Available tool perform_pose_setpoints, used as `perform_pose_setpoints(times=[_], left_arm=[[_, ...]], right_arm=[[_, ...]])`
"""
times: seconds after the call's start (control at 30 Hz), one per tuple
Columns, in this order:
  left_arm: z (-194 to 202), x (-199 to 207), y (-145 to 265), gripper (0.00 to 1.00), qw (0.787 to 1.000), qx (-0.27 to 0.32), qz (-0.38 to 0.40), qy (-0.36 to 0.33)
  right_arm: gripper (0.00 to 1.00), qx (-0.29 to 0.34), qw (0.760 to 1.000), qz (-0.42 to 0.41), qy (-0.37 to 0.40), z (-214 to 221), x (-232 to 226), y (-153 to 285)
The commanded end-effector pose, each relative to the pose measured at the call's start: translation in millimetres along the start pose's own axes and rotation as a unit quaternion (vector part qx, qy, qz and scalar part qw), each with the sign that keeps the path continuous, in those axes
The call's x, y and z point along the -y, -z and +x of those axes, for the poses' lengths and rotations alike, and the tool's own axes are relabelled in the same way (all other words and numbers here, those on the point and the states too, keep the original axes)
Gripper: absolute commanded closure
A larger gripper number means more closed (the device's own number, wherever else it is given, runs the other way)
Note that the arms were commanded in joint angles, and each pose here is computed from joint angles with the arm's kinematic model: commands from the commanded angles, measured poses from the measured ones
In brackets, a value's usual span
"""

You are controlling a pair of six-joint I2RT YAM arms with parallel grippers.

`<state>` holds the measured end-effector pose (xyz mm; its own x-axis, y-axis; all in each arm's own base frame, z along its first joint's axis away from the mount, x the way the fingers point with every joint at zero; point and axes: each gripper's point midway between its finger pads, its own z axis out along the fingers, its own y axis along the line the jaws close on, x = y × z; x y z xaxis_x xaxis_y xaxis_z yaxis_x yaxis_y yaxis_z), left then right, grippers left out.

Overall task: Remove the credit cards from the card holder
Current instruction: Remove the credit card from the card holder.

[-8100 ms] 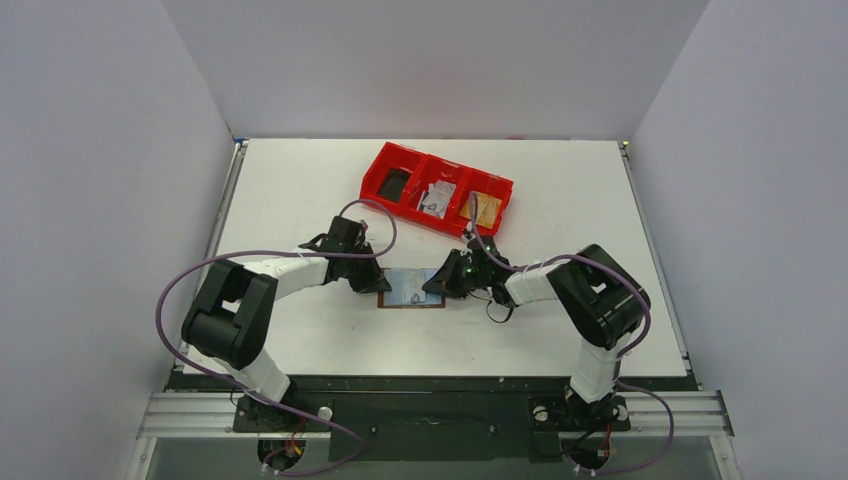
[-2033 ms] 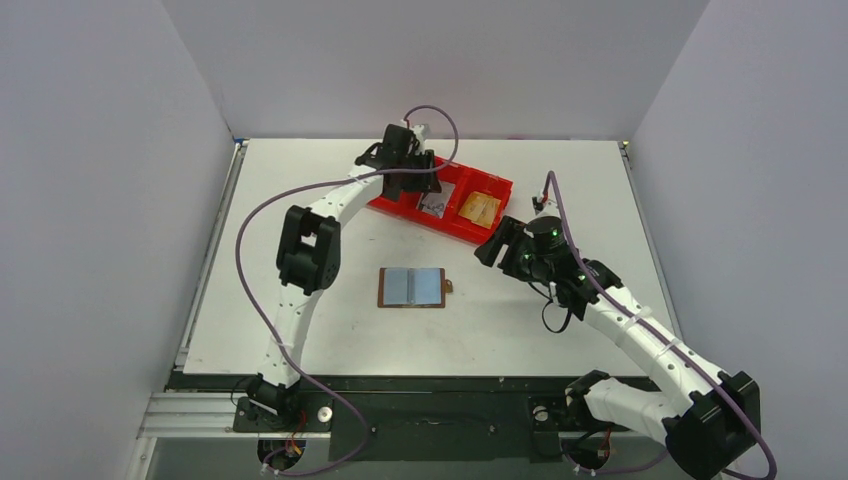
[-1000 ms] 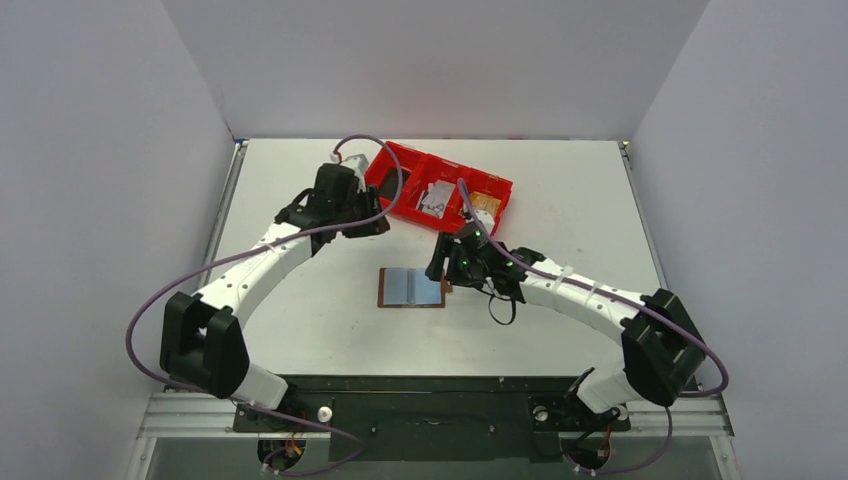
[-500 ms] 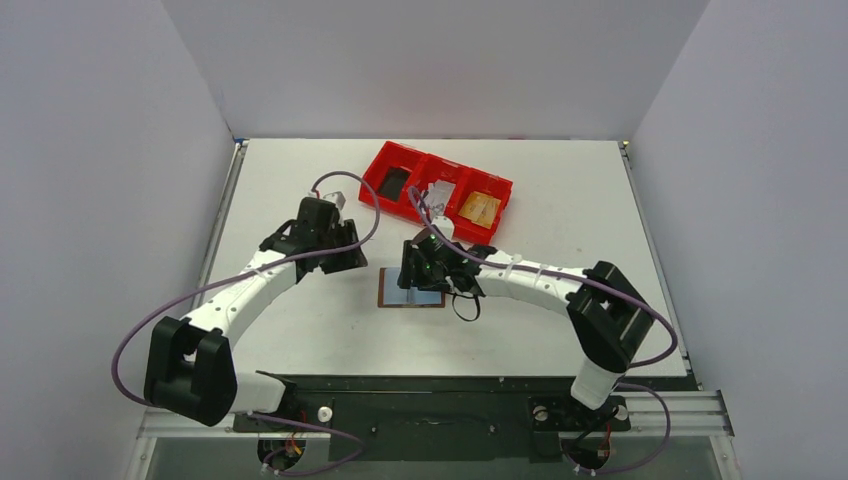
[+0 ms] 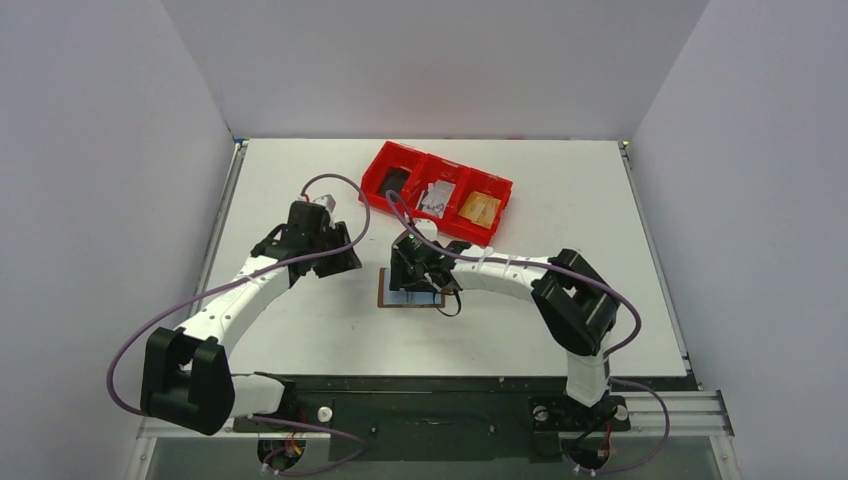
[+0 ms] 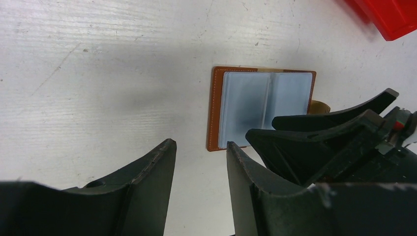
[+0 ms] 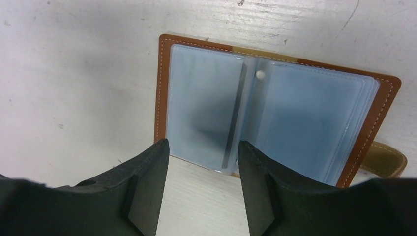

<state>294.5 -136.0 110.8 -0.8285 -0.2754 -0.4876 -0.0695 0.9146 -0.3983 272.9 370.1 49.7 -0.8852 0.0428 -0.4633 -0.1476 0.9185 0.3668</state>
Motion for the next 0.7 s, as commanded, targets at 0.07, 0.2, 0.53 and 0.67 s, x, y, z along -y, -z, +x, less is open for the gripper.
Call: perform_pose_setpoints(times=[0.07,0.2,0.53,0.67], left_arm=[[-8,8,6,0.60,1.000,0.015,0.020,0.005],[-9,9,6,0.60,1.000,0.016,0.023,0.005],[-6,8,2,0.60,1.000,0.011,0.021,0.008],[-6,8,1,0.60,1.000,0.010,0.022,0.009]], right_arm=[[0.50,0.007,1.000,0.022,0.017,-7,0,-5],[0.50,0.003,0.999,0.035,0.031,-3,3,-10],[0.51,0.008,0.994,0.079,0.076,0,6,-13],[0.51,-0.008,0.993,0.091,0.081,9,12,-21]])
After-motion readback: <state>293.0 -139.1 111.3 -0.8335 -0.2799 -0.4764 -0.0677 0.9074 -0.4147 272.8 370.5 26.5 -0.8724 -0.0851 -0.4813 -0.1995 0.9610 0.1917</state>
